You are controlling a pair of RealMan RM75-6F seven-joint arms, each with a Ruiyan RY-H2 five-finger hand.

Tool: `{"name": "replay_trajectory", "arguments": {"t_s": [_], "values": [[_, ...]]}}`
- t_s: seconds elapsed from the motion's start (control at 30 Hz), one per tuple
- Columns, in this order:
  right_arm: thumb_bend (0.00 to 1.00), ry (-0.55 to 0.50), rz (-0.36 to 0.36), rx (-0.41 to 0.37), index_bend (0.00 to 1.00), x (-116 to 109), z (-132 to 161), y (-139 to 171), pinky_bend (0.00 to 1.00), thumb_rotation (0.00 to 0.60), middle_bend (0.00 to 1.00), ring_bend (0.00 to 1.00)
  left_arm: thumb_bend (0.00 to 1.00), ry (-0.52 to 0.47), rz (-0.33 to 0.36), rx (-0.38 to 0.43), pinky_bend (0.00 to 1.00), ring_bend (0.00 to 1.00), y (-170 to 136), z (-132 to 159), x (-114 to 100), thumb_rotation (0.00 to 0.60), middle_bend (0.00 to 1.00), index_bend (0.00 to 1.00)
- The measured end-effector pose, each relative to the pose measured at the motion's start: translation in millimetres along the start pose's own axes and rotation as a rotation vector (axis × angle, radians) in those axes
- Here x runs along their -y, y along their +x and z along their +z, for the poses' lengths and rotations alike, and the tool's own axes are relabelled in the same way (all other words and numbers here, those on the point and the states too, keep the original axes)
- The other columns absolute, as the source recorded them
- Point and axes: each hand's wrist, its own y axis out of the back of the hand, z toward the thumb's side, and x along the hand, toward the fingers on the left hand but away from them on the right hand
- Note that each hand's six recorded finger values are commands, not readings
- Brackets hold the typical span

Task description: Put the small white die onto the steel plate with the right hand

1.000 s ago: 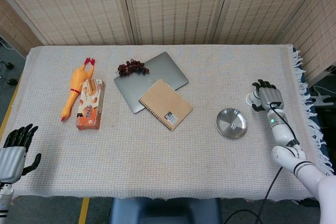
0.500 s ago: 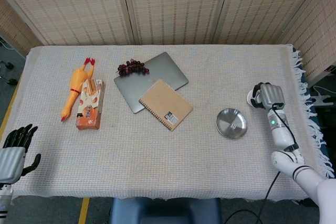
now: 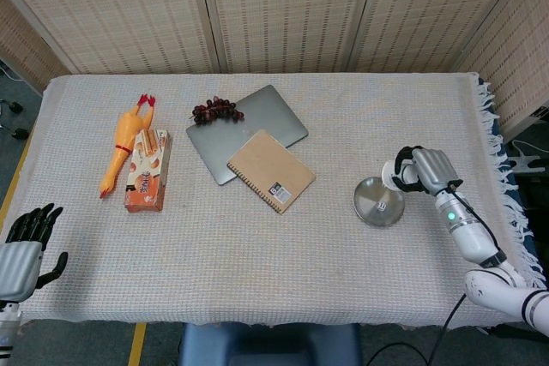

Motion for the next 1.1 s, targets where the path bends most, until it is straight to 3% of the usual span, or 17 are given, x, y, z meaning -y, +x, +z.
{"name": "replay_trajectory", "arguments": {"t_s": [0.23, 0.57, 0.73, 1.0, 1.1], "values": [[0.27, -0.024, 0.172, -0.013, 0.60, 24.3, 11.7, 7.4, 0.49, 0.600, 0.38, 0.30, 0.42, -0.002, -0.005, 0.000, 0.09, 0.00, 0.5, -0.8, 0.2, 0.600, 0.00, 0.00], [0.27, -0.018, 0.246, -0.011, 0.60, 46.9, 17.4, -2.1, 0.49, 0.600, 0.38, 0.30, 0.42, -0.002, -0.010, -0.003, 0.10, 0.00, 2.0, -1.9, 1.2, 0.600, 0.00, 0.00], [0.27, -0.005, 0.230, -0.008, 0.60, 53.4, 19.0, -11.8, 0.49, 0.600, 0.38, 0.30, 0.42, -0.003, -0.009, -0.004, 0.10, 0.00, 2.0, -2.3, 1.0, 0.600, 0.00, 0.00], [0.27, 0.061, 0.127, -0.009, 0.60, 45.1, 21.0, -29.3, 0.49, 0.600, 0.38, 0.30, 0.42, 0.004, -0.009, -0.033, 0.11, 0.00, 4.9, -7.3, 1.9, 0.600, 0.00, 0.00], [0.27, 0.080, 0.130, -0.005, 0.61, 46.4, 21.6, -30.3, 0.50, 0.600, 0.38, 0.30, 0.42, 0.002, -0.007, -0.028, 0.11, 0.00, 4.7, -6.3, 1.5, 0.600, 0.00, 0.00]]}}
